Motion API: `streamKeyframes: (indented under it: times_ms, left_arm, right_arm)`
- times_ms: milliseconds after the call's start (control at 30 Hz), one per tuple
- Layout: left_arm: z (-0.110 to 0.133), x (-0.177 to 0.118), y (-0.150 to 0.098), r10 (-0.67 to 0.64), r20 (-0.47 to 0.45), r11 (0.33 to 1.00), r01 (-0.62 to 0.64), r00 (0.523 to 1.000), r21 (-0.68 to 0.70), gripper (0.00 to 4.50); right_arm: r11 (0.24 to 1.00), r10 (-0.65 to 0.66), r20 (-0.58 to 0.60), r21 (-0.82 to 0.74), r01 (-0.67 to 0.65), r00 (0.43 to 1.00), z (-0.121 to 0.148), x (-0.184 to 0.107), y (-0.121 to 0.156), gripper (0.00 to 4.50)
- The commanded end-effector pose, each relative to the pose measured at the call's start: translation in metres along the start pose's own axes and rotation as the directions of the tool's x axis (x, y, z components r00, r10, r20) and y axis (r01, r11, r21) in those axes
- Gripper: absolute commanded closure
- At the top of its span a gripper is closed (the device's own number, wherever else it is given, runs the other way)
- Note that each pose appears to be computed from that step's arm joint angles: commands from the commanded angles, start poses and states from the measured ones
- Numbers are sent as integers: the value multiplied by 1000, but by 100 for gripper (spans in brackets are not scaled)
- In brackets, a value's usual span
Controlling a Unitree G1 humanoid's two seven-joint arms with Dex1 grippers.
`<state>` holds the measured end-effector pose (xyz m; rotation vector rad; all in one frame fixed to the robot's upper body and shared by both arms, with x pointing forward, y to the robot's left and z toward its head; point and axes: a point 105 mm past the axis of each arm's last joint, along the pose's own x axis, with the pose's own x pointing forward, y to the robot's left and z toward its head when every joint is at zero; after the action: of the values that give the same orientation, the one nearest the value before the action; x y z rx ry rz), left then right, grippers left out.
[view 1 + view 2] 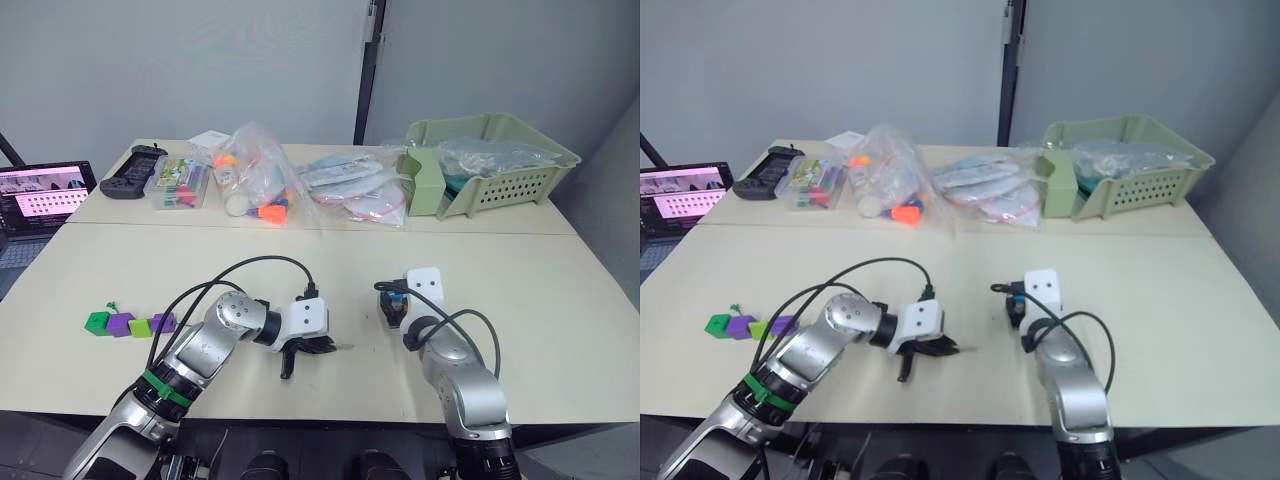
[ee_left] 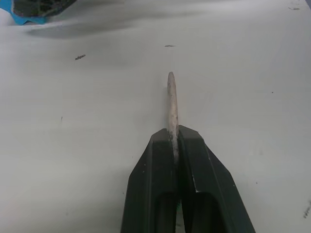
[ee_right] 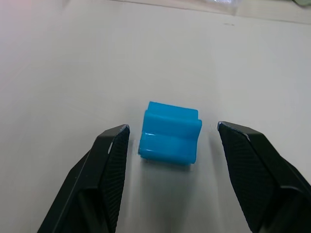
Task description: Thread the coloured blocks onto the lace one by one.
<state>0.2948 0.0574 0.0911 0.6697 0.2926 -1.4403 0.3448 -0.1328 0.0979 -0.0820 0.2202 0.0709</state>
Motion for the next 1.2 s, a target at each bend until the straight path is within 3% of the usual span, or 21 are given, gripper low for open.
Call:
streamKeyframes:
  times_ms: [33, 200, 400, 433, 667, 833, 967, 1067, 1200]
  left_arm:
    - [5, -4, 2, 17, 12, 1000, -17, 1000, 18, 450]
    - [5, -5, 2, 22, 11, 1000, -22, 1000, 17, 450]
    - [5, -5, 2, 23, 12, 1000, -23, 1000, 17, 450]
    - [5, -5, 2, 21, 12, 1000, -21, 1000, 16, 450]
    - [3, -6, 1, 19, 15, 1000, -19, 1000, 12, 450]
    - [1, -8, 2, 26, 11, 1000, -26, 1000, 11, 450]
    - [2, -8, 2, 25, 11, 1000, -25, 1000, 13, 450]
    - [2, -7, 1, 19, 12, 1000, -19, 1000, 14, 450]
    - [1, -7, 0, 18, 8, 1000, -18, 1000, 14, 450]
  right_arm:
    - [999, -48, 49, 28, 47, 998, 9, 8, -5, 144]
    - [998, -14, 71, 65, 9, 997, 11, 15, 7, 144]
    - [996, -20, 89, 92, 12, 996, 9, 9, 9, 320]
    - [995, -21, 96, 94, 12, 995, 10, 6, 8, 329]
    - [995, 13, 119, 101, -25, 993, 16, -35, 20, 329]
    - [991, 95, 26, 95, -97, 995, -3, -71, 44, 329]
    - [989, 100, -53, 118, -93, 994, -19, -75, 45, 329]
    - [973, 190, -156, 165, -164, 969, -42, -74, 59, 329]
    - [974, 168, -118, 170, -147, 979, -36, -72, 58, 329]
